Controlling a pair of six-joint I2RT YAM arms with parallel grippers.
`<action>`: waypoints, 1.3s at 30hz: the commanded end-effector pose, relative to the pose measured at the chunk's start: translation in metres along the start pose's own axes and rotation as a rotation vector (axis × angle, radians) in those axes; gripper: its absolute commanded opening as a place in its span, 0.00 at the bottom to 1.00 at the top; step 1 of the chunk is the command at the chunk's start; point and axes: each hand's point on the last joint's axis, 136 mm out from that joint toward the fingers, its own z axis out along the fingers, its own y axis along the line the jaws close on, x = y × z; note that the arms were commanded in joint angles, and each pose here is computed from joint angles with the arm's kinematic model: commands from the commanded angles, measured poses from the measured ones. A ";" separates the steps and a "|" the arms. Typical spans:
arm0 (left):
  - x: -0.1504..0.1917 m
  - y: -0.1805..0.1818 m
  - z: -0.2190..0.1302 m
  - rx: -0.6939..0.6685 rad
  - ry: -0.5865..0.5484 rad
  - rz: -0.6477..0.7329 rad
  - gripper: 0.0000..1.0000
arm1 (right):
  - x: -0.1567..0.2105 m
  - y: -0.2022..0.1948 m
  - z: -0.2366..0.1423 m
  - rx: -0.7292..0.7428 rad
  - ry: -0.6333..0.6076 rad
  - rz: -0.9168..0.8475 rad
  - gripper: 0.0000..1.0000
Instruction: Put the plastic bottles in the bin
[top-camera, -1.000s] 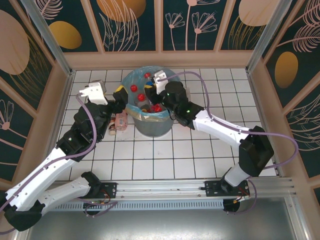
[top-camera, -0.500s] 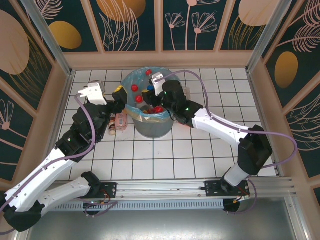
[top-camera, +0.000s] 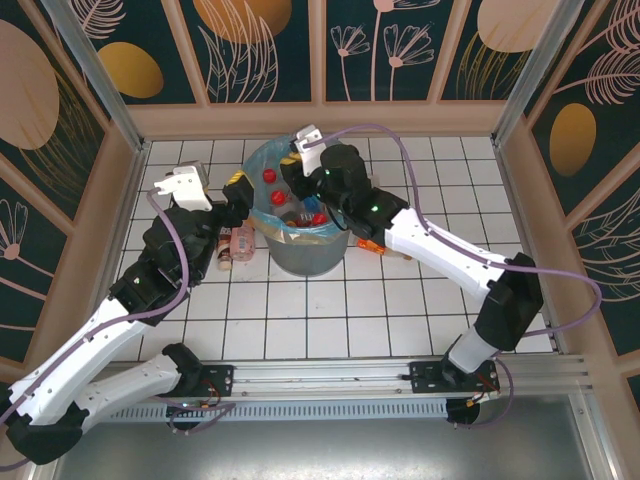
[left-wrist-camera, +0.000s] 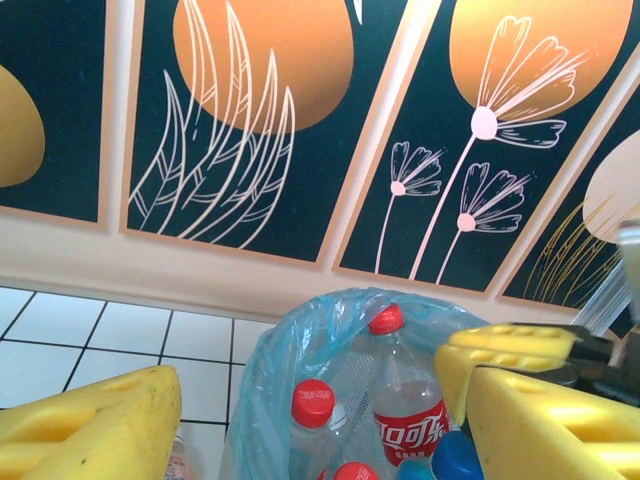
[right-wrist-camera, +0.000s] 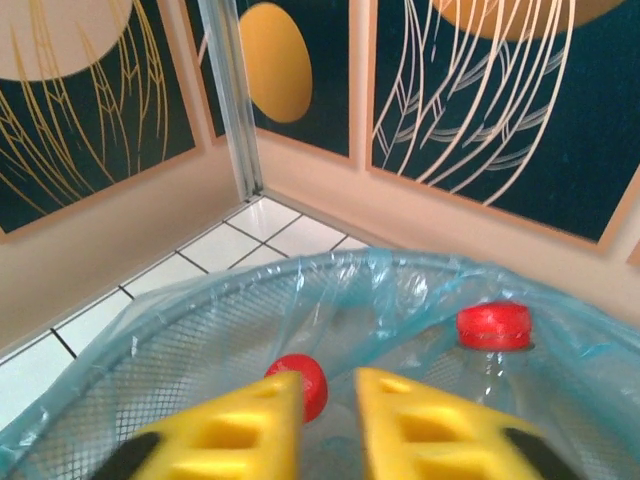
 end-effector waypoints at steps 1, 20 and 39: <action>-0.008 0.002 -0.003 -0.004 -0.031 -0.031 0.75 | 0.029 -0.007 0.010 0.027 0.073 0.030 0.11; -0.004 -0.003 0.001 0.009 -0.003 0.004 0.76 | -0.046 -0.002 -0.008 -0.023 -0.001 0.070 0.41; 0.015 -0.091 0.010 0.422 0.125 0.029 0.75 | 0.078 -0.237 -0.123 0.524 0.175 0.514 0.70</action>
